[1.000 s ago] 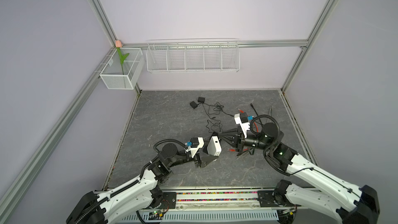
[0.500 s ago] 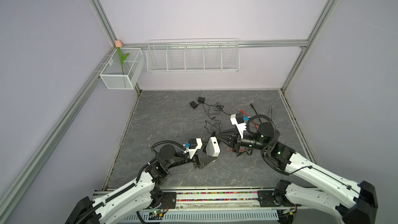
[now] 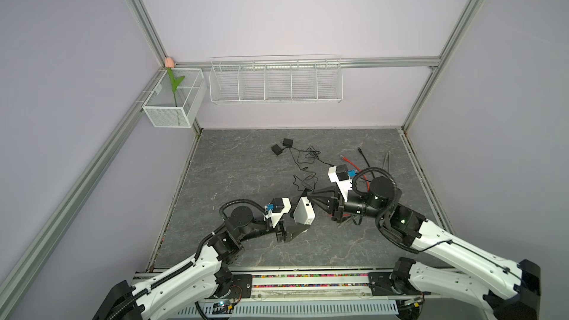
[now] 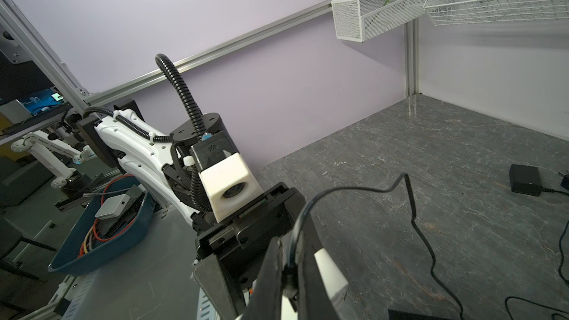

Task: Insert the plug into the switch port
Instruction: 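Push the cable plug down into the router's top port with the right gripper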

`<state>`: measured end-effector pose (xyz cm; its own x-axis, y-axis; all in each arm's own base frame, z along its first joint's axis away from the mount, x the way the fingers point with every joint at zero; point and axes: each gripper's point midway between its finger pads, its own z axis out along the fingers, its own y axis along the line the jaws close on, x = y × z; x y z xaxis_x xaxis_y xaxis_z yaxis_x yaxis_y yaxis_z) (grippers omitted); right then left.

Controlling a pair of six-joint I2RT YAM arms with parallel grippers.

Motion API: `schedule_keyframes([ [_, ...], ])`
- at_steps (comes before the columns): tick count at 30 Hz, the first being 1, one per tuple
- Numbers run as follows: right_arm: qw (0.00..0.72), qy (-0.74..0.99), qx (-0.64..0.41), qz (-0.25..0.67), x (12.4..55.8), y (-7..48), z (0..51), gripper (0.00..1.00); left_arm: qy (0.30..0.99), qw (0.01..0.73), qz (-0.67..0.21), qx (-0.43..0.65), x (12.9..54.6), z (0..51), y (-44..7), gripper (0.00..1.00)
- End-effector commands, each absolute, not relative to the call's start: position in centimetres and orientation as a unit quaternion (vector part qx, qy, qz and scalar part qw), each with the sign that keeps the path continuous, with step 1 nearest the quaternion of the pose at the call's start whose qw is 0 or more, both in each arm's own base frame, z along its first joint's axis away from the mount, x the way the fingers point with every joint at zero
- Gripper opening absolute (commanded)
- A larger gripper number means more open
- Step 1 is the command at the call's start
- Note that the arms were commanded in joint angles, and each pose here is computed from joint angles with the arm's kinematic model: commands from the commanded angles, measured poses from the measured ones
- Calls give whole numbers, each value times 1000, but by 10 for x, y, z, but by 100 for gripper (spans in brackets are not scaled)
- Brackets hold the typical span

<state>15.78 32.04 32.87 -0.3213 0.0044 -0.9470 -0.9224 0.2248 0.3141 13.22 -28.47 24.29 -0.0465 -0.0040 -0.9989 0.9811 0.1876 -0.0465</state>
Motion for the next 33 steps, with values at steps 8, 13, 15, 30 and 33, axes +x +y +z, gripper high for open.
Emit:
schedule_keyframes([
  [8, 460, 636, -370, 497, 160, 328, 325, 6, 544, 546, -458, 443, 130, 250, -284, 0],
  [13, 458, 638, -369, 497, 160, 329, 322, 7, 548, 545, -454, 443, 130, 247, -283, 0],
  [15, 458, 639, -368, 497, 160, 329, 322, 7, 551, 544, -453, 443, 131, 245, -283, 0],
  [30, 451, 641, -371, 498, 154, 329, 315, 7, 544, 554, -452, 440, 130, 251, -280, 0],
  [33, 450, 642, -372, 498, 153, 330, 314, 6, 544, 553, -452, 440, 130, 251, -280, 0],
])
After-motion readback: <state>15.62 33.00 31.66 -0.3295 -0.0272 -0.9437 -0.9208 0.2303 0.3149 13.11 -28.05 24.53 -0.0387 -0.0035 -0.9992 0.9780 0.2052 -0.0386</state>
